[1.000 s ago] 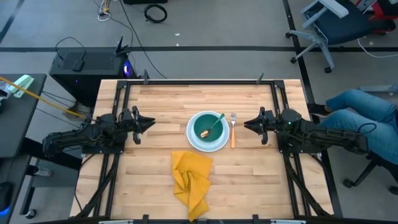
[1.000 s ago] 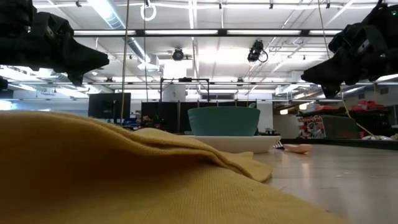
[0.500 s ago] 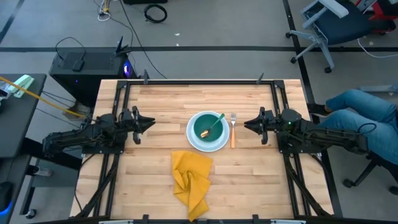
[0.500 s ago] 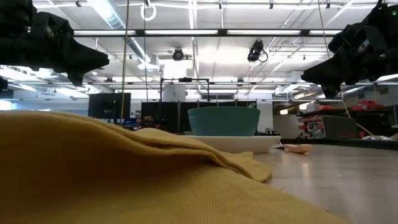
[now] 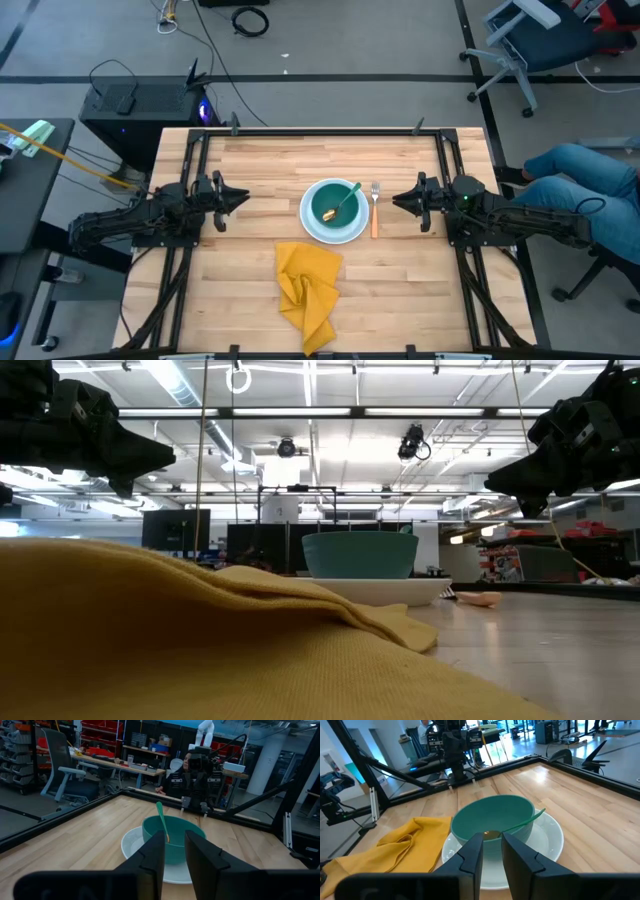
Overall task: Set table place
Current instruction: Return to Home Position
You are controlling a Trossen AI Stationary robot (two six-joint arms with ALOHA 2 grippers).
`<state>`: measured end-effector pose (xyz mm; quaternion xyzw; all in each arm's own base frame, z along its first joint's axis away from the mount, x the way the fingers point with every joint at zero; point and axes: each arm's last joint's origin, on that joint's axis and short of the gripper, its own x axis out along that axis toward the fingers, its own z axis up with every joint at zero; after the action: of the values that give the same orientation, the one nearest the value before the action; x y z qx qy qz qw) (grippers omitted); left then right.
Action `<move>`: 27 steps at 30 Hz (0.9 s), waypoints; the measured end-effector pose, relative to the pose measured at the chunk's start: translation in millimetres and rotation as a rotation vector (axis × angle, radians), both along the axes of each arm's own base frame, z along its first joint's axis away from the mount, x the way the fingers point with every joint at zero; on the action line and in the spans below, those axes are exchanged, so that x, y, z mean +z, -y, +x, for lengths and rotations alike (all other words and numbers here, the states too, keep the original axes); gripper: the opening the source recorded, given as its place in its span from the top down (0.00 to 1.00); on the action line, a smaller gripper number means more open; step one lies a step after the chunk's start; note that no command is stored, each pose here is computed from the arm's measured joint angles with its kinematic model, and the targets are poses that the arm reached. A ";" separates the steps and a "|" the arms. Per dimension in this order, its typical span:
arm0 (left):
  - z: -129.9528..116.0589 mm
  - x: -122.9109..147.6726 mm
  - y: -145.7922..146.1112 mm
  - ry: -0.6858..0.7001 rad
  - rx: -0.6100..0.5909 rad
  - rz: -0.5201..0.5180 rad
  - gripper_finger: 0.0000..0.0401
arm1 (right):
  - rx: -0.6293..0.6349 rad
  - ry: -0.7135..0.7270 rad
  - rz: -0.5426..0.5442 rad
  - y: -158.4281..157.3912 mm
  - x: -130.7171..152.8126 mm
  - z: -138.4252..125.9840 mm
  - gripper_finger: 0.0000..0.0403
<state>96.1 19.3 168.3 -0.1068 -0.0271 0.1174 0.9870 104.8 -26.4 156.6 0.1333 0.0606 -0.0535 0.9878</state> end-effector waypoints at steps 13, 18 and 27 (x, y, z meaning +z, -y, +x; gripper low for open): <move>0.0 -0.1 0.0 0.000 0.000 0.000 0.80 | 0.000 0.000 0.000 0.0 0.0 0.0 0.81; 0.0 -0.1 0.0 0.000 0.000 0.000 0.80 | 0.000 0.000 0.000 0.0 0.0 0.0 0.81; 0.0 -0.1 0.0 0.000 0.000 0.000 0.78 | 0.000 0.000 0.000 0.0 0.0 0.0 0.81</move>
<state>96.1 19.3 168.2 -0.1068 -0.0269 0.1175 0.9870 104.9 -26.4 156.6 0.1334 0.0608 -0.0535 0.9878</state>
